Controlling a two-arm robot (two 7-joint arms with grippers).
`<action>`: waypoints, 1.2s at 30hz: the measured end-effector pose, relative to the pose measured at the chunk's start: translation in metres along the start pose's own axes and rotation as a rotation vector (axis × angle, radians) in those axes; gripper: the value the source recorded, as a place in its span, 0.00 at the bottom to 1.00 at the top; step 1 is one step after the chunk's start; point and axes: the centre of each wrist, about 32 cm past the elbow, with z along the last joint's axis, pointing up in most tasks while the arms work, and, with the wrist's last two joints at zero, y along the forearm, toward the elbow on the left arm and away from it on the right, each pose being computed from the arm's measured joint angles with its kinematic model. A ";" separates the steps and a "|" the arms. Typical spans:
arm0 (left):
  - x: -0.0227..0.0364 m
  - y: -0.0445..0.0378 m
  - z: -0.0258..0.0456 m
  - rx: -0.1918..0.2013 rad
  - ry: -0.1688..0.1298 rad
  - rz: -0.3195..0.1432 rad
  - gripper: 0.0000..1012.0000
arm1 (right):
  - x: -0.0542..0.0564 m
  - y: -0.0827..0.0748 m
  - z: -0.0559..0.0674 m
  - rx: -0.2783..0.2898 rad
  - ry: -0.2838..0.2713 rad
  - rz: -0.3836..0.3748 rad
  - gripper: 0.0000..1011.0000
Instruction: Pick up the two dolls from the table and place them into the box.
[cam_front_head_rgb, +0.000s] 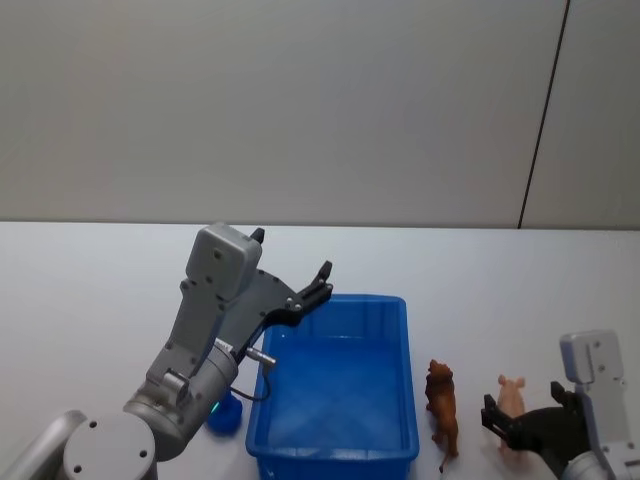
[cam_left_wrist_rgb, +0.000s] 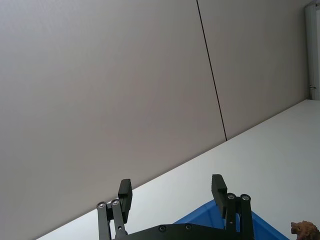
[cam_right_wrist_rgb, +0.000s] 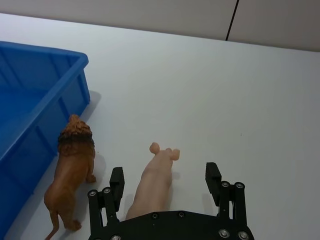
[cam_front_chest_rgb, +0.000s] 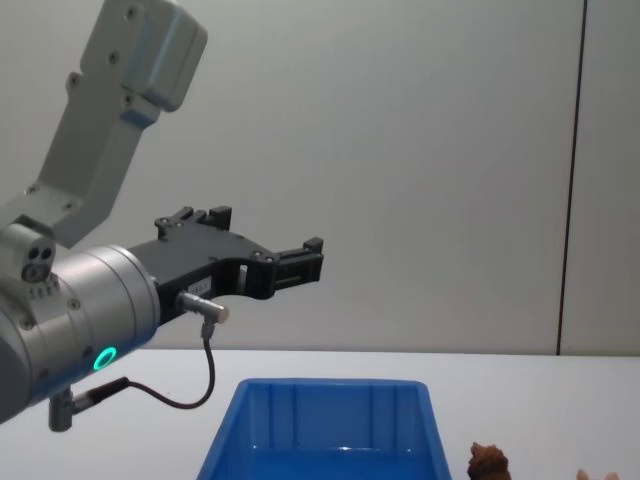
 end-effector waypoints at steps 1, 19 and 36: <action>0.0000 0.0000 0.0000 0.000 0.000 0.000 0.99 | 0.000 0.000 -0.001 -0.004 0.001 0.000 0.99; 0.0000 0.0000 0.0000 0.000 0.000 0.000 0.99 | -0.003 0.000 -0.009 -0.065 0.031 0.018 0.75; 0.0000 0.0000 0.0000 0.000 0.000 0.000 0.99 | -0.001 -0.007 -0.009 -0.029 0.028 -0.003 0.38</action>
